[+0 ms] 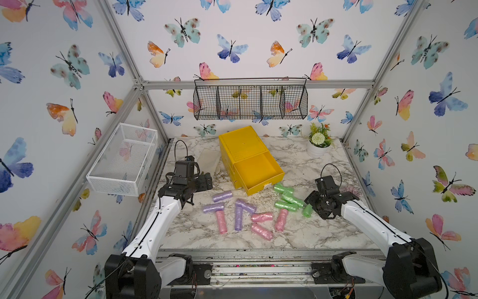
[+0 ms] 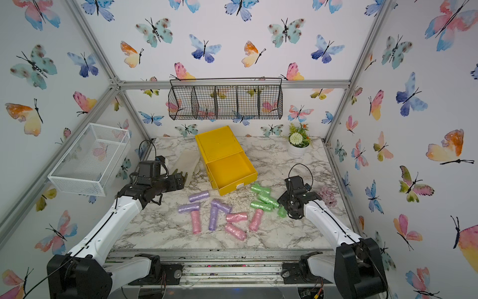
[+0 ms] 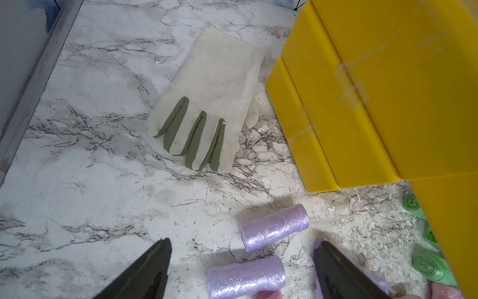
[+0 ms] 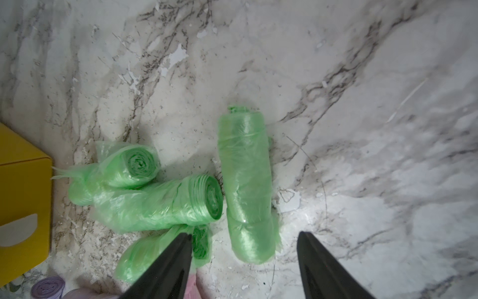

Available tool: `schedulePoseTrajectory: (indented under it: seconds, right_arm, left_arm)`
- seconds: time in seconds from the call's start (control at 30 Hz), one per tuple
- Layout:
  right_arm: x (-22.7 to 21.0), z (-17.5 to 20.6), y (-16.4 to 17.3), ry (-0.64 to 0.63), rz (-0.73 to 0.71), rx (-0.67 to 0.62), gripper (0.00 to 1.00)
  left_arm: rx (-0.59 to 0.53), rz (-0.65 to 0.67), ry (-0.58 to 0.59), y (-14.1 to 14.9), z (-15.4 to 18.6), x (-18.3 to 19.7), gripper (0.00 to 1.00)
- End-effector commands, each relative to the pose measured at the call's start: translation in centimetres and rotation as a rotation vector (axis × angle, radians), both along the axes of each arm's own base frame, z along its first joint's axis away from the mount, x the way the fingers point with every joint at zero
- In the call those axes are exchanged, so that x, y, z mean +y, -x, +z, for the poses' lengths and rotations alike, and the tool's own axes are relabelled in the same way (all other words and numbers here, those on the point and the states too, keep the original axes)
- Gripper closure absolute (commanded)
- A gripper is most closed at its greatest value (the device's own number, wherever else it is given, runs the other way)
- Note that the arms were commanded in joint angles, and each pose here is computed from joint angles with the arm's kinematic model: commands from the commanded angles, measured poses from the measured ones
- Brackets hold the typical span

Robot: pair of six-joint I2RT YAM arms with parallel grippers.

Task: Sort the rolls of trash bags by color and place them into the drawer
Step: Pick up the roll of trash bags from the center of the board.

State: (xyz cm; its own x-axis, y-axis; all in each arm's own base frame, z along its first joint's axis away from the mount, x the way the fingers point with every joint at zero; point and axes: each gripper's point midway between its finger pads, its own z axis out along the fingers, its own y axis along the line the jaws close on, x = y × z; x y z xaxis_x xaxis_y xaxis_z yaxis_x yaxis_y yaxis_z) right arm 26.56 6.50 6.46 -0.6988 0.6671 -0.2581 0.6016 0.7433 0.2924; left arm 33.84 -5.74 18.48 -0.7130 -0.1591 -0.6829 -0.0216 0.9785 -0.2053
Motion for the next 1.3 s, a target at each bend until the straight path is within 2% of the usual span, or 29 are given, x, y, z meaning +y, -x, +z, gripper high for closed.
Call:
schedulePoseTrajectory:
  seconds: [0.0, 0.43, 0.8, 1.13, 1.27]
  right_arm:
    - [0.5, -0.5, -0.9, -0.026, 0.035, -0.010, 0.30]
    - [-0.4, -3.1, -1.5, -0.012, 0.006, 0.020, 0.33]
    - [-0.9, -3.2, -1.7, 0.004, 0.012, 0.012, 0.50]
    - [-1.0, -4.3, -1.6, 0.002, 0.022, 0.035, 0.52]
    - [-0.9, -4.3, -1.7, -0.004, 0.027, 0.037, 0.57]
  left_arm:
    - [-0.036, -0.007, 0.004, -0.1, 0.9, 0.0, 0.10]
    - [-0.030, -0.026, 0.022, -0.1, 0.7, -0.4, 0.11]
    - [-0.029, -0.033, 0.026, -0.1, 0.7, -0.6, 0.11]
    - [-0.028, -0.036, 0.030, -0.1, 0.7, -0.6, 0.11]
    - [-0.030, -0.036, 0.030, 0.0, 0.7, -0.6, 0.11]
